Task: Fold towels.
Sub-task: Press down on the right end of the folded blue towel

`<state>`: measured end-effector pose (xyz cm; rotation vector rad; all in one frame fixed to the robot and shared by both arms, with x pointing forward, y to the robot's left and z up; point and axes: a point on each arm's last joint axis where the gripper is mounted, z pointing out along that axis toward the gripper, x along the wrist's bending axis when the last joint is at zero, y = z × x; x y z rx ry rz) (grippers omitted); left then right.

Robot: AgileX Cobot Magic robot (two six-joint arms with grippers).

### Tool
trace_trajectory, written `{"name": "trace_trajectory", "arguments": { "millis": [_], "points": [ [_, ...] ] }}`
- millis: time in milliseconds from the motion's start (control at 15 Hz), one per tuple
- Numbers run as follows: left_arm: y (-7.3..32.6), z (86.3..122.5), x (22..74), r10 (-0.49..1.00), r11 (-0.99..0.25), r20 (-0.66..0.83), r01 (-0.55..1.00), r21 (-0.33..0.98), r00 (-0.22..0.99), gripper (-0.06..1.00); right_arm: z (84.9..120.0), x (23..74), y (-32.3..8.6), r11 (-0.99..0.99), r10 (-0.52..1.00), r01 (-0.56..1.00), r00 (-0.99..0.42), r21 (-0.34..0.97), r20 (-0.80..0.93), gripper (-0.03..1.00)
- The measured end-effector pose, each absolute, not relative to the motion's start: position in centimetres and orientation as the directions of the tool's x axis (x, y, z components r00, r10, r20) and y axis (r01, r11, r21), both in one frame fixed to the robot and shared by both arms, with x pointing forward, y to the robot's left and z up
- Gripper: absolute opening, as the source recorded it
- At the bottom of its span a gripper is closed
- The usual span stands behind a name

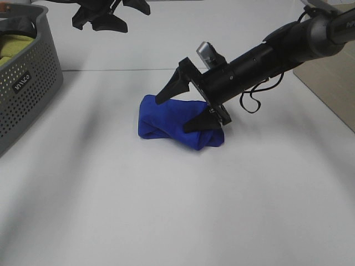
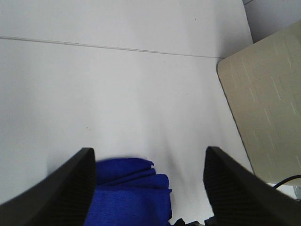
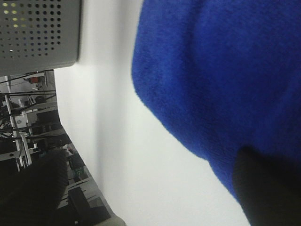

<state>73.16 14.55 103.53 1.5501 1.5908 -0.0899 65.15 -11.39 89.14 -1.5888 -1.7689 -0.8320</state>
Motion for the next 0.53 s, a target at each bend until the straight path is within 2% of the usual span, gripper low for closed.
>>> {"name": "trace_trajectory", "arguments": {
  "millis": [133, 267, 400, 533],
  "points": [
    [14.6, 103.3, 72.9, 0.780, 0.184, -0.598, 0.848, 0.496, 0.181, 0.63, 88.2, 65.4, -12.2, 0.067, 0.628, 0.997, -0.073, 0.039, 0.775, 0.89],
    [14.9, 103.5, 72.4, 0.816, 0.111, -0.538, 0.858, 0.502, 0.210, 0.63, 88.5, 66.1, -14.9, 0.029, 0.612, 1.000, -0.026, 0.010, 0.790, 0.89],
    [15.4, 104.8, 71.6, 0.843, 0.039, -0.475, 0.854, 0.518, 0.250, 0.63, 90.6, 66.1, -16.2, 0.047, 0.597, 0.999, -0.050, 0.027, 0.801, 0.89],
    [15.9, 106.1, 70.4, 0.867, -0.044, -0.408, 0.861, 0.506, 0.284, 0.63, 94.0, 65.6, -17.0, 0.088, 0.630, 0.991, -0.136, 0.103, 0.764, 0.89]
  ]
}}
